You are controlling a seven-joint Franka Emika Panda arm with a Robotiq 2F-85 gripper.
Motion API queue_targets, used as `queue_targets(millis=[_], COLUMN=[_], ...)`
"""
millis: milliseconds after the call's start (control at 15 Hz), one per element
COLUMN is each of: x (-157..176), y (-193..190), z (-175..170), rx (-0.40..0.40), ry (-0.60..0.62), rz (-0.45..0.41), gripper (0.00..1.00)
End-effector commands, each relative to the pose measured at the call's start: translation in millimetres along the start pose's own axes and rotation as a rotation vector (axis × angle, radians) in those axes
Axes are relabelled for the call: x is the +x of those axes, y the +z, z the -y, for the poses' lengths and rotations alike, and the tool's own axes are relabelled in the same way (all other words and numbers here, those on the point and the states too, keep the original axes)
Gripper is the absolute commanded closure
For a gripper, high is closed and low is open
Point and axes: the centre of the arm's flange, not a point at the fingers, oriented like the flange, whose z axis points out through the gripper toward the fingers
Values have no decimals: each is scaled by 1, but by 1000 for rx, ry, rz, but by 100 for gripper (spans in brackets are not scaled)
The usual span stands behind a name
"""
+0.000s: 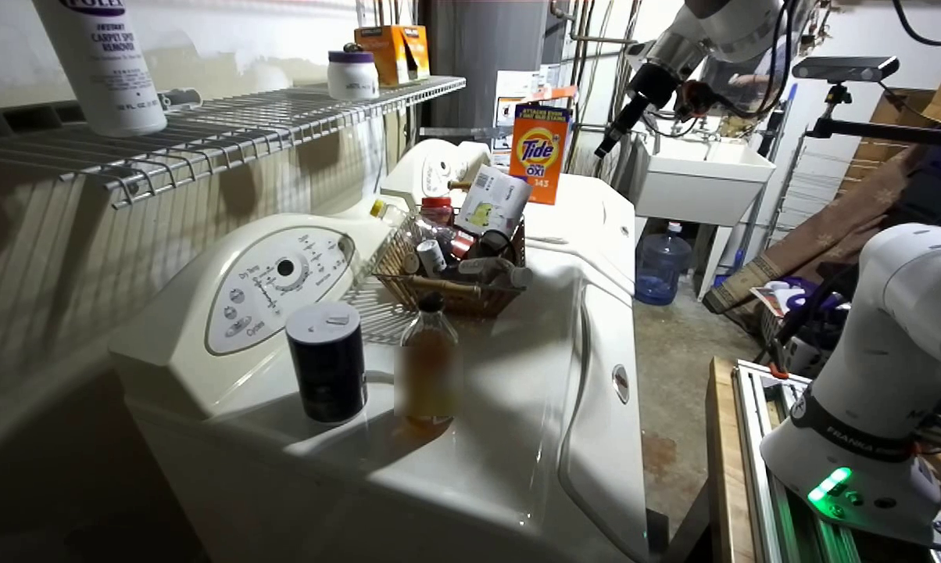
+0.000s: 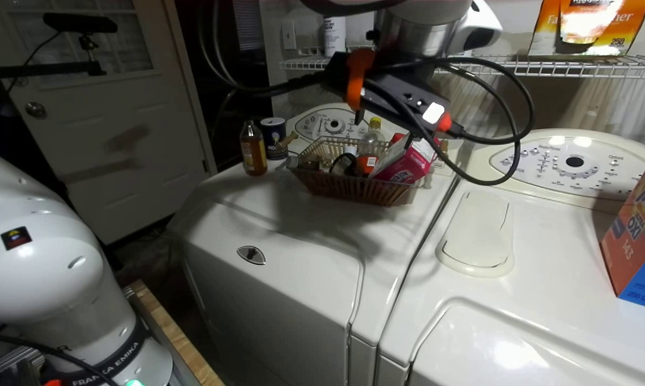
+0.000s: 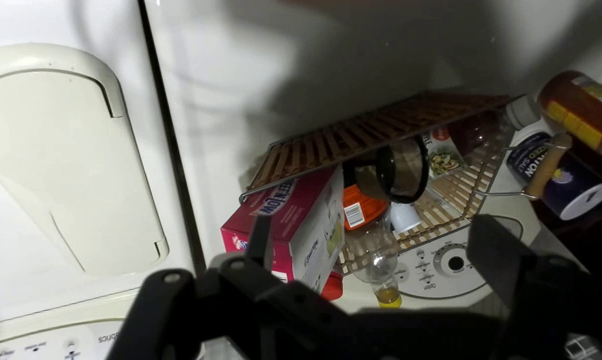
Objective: Remove the box from the basket
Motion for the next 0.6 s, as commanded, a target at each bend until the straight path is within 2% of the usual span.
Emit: queue_targets(millis=[0, 200, 533], x=[2, 4, 17], y=[1, 1, 29], z=[-1, -1, -45], rx=[-1, 0, 15], ry=[1, 3, -36], rz=[1, 2, 0], gripper=[0, 0, 0])
